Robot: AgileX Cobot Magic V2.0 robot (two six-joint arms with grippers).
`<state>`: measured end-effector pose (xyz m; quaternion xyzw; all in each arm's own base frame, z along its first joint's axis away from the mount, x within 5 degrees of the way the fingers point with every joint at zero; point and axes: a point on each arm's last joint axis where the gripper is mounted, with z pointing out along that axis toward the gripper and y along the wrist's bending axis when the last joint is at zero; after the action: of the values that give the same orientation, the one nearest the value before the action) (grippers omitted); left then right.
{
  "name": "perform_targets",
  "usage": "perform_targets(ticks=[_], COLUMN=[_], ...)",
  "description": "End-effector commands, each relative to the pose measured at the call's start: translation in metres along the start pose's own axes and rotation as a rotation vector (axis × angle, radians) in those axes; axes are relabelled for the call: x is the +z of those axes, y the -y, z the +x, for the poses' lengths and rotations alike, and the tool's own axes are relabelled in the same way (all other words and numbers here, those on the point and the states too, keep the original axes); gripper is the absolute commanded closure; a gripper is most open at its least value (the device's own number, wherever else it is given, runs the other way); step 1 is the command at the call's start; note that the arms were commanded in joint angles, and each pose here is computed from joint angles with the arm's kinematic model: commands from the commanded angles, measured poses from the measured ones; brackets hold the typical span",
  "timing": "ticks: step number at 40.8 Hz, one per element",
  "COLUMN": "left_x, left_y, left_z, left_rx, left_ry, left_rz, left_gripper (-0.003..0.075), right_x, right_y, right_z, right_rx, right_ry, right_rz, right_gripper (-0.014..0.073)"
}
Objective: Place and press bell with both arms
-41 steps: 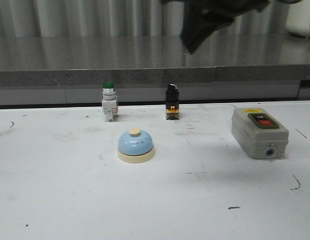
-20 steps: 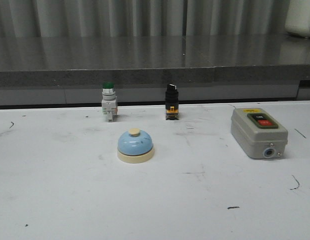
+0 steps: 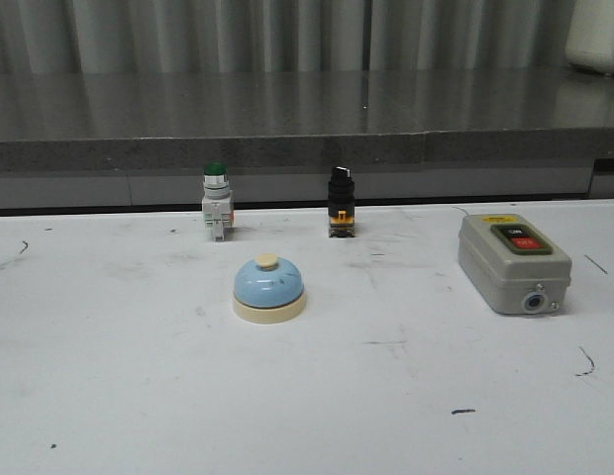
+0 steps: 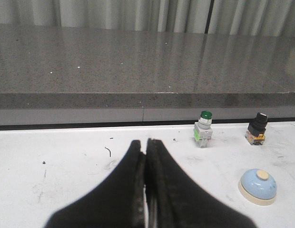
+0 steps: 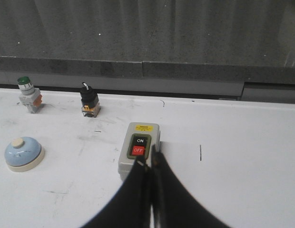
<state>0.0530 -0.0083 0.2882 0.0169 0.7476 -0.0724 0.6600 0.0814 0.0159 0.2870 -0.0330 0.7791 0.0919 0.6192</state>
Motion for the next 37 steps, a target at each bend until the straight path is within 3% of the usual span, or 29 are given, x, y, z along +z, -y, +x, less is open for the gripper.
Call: perform_targets(ticks=[1,27,37], left_x=[-0.002,-0.002,-0.013], left_y=[0.001,0.001,-0.004], left_z=[-0.015,-0.015,0.021], left_rx=[-0.017,-0.017,-0.013], left_ry=[0.095,0.095,0.166], left_rz=[0.011,0.011,-0.053], left_gripper=[0.074,0.074,0.074], right_x=[-0.002,-0.002,-0.002], right_y=[0.0,0.0,0.0], right_z=[-0.014,-0.014,-0.014], right_rx=[-0.014,-0.014,-0.014], right_ry=[0.093,0.093,0.093], right_rz=[0.012,0.012,0.012], right_gripper=[0.0657,0.0657,0.0657])
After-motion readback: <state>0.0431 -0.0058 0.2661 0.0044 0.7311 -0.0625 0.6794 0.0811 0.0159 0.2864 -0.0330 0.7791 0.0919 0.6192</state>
